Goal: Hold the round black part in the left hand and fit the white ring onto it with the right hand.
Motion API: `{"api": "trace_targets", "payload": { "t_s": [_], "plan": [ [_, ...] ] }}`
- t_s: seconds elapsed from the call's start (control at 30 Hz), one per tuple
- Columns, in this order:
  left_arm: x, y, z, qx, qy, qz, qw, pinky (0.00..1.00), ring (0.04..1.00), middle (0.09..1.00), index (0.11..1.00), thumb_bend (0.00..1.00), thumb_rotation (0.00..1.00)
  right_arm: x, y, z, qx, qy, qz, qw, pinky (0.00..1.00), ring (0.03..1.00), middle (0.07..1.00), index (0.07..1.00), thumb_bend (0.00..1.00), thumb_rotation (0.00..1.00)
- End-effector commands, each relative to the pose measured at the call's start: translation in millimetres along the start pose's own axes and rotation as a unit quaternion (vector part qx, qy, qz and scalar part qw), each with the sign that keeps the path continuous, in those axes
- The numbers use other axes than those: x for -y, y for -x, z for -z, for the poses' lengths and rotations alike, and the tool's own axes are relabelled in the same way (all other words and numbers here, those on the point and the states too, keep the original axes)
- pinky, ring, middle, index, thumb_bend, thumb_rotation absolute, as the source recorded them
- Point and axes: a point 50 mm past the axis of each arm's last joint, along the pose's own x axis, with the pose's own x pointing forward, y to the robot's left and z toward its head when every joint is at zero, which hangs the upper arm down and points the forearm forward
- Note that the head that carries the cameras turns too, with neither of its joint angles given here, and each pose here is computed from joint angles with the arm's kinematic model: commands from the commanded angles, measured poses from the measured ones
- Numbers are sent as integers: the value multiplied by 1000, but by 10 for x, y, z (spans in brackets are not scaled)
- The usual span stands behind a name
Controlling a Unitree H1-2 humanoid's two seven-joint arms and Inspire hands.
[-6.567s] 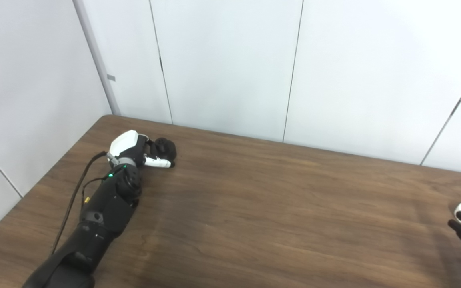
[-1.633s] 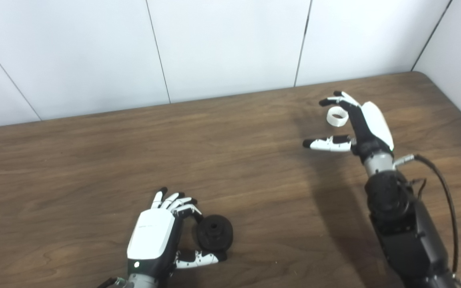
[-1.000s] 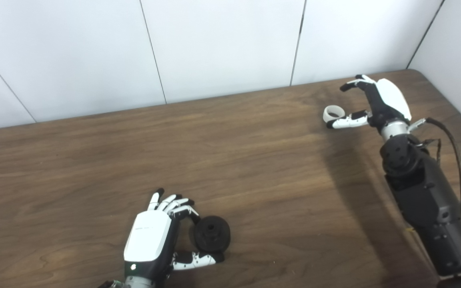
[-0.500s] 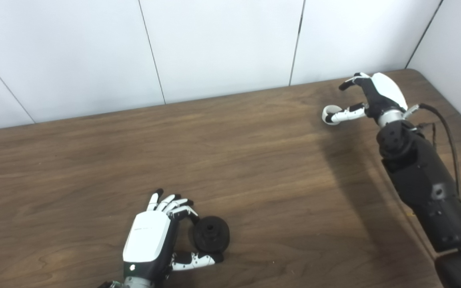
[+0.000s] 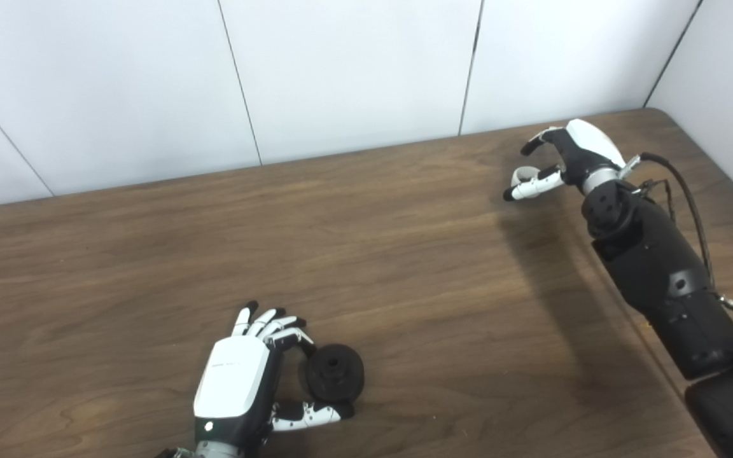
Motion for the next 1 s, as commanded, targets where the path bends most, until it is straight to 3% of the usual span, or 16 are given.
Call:
{"api": "trace_targets", "payload": {
  "t_s": [0.0,0.5,0.97],
  "plan": [
    [133,146,149,-34,-17,59,998,1000,879,782,483,522,50,364,-72,-104,10,13,41,999,959,941,913,691,841,267],
    [115,137,159,-31,-19,55,998,1000,879,778,483,522,50,336,-138,-13,-20,23,30,999,963,946,914,713,814,266],
    [97,124,164,-30,-19,53,998,1000,875,776,482,523,49,339,-136,-44,-14,16,31,999,987,952,923,704,805,282]
  ]
}}
